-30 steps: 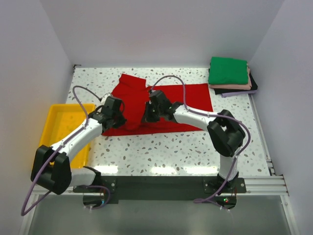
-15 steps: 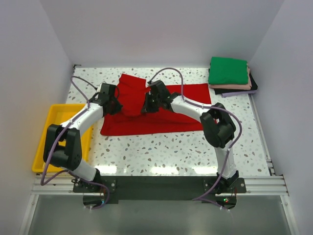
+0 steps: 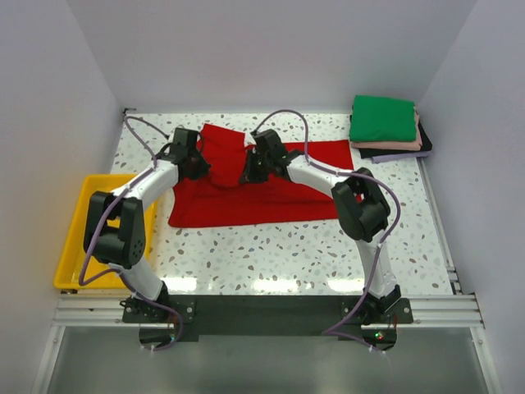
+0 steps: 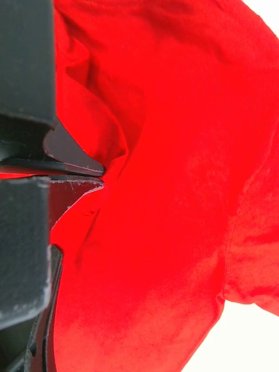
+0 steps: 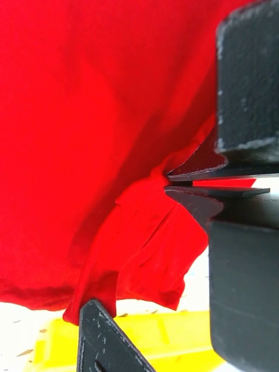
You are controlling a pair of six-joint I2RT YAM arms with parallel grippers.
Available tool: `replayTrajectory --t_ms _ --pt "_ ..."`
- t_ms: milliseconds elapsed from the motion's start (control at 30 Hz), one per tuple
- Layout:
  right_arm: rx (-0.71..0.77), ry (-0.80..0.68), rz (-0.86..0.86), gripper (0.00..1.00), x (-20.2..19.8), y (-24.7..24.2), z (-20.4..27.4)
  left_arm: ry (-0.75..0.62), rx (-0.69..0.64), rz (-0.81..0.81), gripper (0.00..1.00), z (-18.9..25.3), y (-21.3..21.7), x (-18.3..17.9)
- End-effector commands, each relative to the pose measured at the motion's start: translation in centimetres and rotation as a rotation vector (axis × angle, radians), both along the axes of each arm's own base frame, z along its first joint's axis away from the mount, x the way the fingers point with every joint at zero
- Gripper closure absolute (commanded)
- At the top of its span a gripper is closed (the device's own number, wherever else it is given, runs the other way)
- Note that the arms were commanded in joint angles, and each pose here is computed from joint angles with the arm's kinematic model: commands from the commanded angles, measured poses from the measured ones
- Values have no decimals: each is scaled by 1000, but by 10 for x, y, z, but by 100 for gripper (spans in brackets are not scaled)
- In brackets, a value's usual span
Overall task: Fold and stack the t-shirts
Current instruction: Fold the tshirt
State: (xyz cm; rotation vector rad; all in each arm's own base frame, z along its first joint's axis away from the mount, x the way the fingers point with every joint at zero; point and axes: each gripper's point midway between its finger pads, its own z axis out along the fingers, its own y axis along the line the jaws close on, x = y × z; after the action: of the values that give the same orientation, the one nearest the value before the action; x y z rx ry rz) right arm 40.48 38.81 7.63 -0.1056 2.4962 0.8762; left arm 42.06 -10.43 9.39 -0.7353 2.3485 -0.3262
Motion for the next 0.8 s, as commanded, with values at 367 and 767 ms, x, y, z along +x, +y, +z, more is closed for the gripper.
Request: replayTrajectory --t_ms 367,767 --pt "78 -26 -73 98 24 -15 6 -109 -55 -54 100 14 -16 45" --pt "82 -24 -90 87 32 -19 4 -117 -58 -79 78 9 -17 53"
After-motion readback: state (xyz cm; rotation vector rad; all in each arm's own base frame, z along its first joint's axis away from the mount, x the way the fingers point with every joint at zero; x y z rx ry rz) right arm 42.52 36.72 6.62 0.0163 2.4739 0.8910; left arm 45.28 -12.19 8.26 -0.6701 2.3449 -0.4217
